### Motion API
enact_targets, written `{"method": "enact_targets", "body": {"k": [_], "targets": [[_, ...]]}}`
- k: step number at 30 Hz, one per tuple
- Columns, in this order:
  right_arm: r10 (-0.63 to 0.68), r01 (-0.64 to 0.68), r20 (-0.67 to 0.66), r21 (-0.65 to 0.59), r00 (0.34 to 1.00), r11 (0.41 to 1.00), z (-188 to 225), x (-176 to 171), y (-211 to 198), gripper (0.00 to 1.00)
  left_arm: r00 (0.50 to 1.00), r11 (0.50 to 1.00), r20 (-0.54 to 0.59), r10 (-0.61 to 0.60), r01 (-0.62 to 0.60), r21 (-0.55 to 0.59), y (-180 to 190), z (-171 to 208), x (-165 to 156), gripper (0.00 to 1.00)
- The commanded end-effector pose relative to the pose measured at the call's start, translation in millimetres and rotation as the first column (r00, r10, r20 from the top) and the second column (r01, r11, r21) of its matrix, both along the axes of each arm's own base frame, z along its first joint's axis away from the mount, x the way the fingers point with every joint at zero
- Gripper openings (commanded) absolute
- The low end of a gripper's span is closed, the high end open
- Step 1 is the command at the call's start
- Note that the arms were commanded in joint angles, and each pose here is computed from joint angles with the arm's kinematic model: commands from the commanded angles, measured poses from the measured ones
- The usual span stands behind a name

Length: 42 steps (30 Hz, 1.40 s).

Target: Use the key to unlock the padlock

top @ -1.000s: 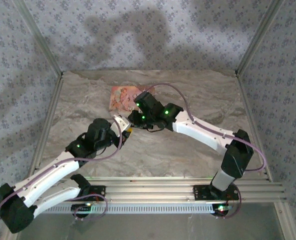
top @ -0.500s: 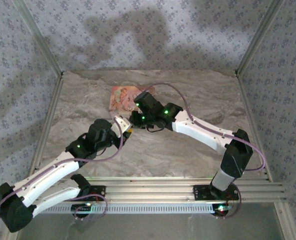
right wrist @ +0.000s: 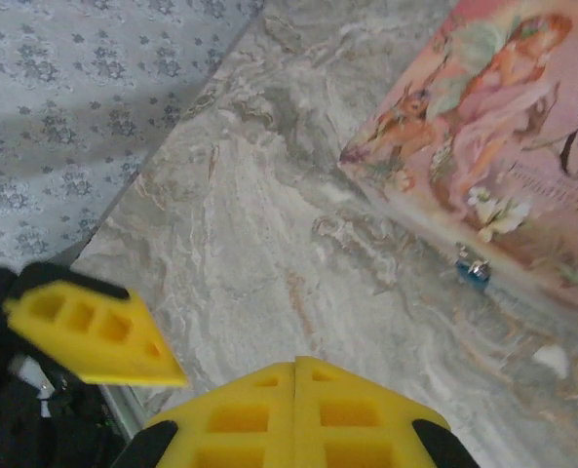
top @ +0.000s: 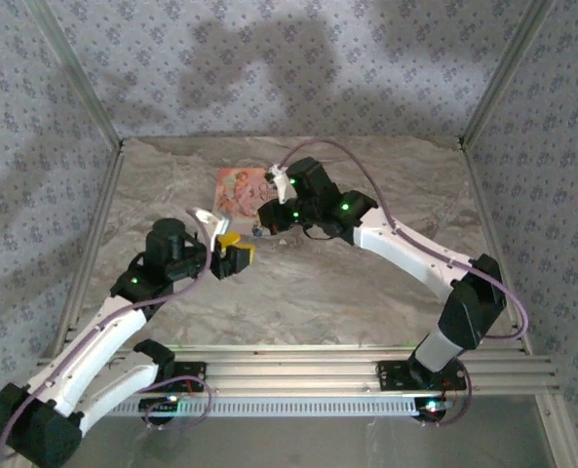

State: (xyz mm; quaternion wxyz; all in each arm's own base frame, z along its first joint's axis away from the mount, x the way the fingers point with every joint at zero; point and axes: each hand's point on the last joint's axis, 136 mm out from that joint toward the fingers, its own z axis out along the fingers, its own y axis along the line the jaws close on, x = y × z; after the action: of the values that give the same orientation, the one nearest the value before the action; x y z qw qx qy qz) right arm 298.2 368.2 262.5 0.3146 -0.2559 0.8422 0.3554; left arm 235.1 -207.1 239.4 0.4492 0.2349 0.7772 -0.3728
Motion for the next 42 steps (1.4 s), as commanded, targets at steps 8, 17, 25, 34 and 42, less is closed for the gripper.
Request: {"method": "enact_targets", "body": {"k": [8, 17, 25, 34, 42], "targets": [[0.367, -0.405, 0.272, 0.102, 0.89, 0.908, 52.0, -45.0, -1.3, 0.0, 0.953, 0.858, -0.061, -0.297, 0.237, -0.456, -17.9, 57.9, -9.5, 0.57], [0.407, -0.471, 0.28, 0.218, 0.869, 0.855, 67.4, -55.4, -1.5, 0.0, 0.925, 0.805, -0.002, -0.38, 0.33, -0.494, -27.9, 80.2, -5.8, 0.52], [0.381, -0.45, 0.269, 0.275, 0.885, 0.85, 70.6, -53.4, 0.4, 0.0, 0.919, 0.802, -0.002, -0.395, 0.343, -0.488, -32.3, 77.4, -4.2, 0.51], [0.352, -0.422, 0.26, 0.302, 0.899, 0.855, 74.1, -50.3, 0.3, 0.0, 0.906, 0.797, -0.005, -0.424, 0.37, -0.477, -38.1, 74.5, -8.0, 0.45], [0.322, -0.392, 0.256, 0.304, 0.911, 0.868, 75.1, -46.9, -2.4, 0.0, 0.901, 0.806, -0.021, -0.433, 0.377, -0.457, -40.5, 67.0, -8.7, 0.27]]}}
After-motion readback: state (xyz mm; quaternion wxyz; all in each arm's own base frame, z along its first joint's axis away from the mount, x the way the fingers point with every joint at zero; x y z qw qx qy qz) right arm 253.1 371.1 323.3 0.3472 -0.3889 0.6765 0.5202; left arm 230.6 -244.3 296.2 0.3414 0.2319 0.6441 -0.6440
